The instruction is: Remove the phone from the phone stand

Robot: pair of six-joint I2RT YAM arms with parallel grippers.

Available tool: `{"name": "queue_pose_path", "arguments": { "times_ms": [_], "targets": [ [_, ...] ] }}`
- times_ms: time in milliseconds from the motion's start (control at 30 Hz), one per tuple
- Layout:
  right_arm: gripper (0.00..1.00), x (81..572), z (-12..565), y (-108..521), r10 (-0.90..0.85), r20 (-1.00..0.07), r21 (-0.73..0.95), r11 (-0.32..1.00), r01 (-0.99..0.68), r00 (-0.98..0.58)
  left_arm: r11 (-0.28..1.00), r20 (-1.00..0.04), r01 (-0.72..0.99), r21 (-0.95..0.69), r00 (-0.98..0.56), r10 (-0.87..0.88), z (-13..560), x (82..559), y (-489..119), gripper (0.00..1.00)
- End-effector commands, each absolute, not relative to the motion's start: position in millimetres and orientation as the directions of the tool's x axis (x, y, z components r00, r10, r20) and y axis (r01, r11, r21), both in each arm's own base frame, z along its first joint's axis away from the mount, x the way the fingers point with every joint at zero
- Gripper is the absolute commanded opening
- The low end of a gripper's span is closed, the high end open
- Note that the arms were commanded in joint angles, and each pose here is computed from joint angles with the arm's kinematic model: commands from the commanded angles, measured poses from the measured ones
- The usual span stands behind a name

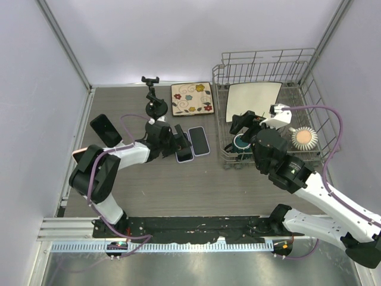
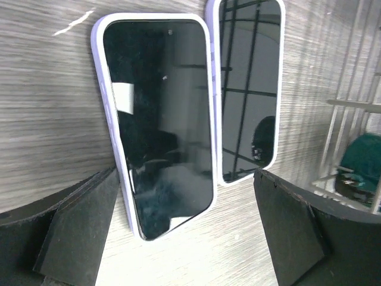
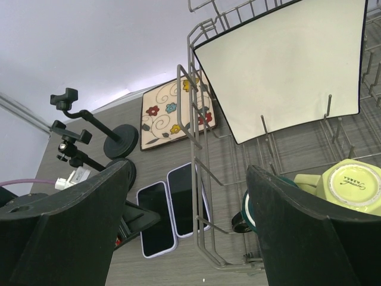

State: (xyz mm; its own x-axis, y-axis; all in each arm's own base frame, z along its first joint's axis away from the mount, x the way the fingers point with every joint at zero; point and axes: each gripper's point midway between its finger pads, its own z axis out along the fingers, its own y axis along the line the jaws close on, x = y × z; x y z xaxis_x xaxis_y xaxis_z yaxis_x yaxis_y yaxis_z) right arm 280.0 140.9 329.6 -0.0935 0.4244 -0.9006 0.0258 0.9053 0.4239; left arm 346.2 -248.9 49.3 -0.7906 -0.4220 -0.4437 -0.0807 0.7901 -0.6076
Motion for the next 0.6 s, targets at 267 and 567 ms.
{"name": "queue_pose_path", "arguments": {
  "times_ms": [267, 567],
  "targets": [
    [0.84, 282, 344, 137, 0.434, -0.899, 0.433, 0.901, 0.029, -0.061, 0.936, -0.596, -0.127, -0.329, -0.740, -0.311, 84, 334, -183, 1.00],
    [0.85, 282, 334, 139, 0.420, -0.904, 0.419, 0.907, 0.028, -0.080, 0.956, -0.780, -0.234, -0.179, -0.559, -0.283, 171, 328, -117, 1.00]
  ]
}}
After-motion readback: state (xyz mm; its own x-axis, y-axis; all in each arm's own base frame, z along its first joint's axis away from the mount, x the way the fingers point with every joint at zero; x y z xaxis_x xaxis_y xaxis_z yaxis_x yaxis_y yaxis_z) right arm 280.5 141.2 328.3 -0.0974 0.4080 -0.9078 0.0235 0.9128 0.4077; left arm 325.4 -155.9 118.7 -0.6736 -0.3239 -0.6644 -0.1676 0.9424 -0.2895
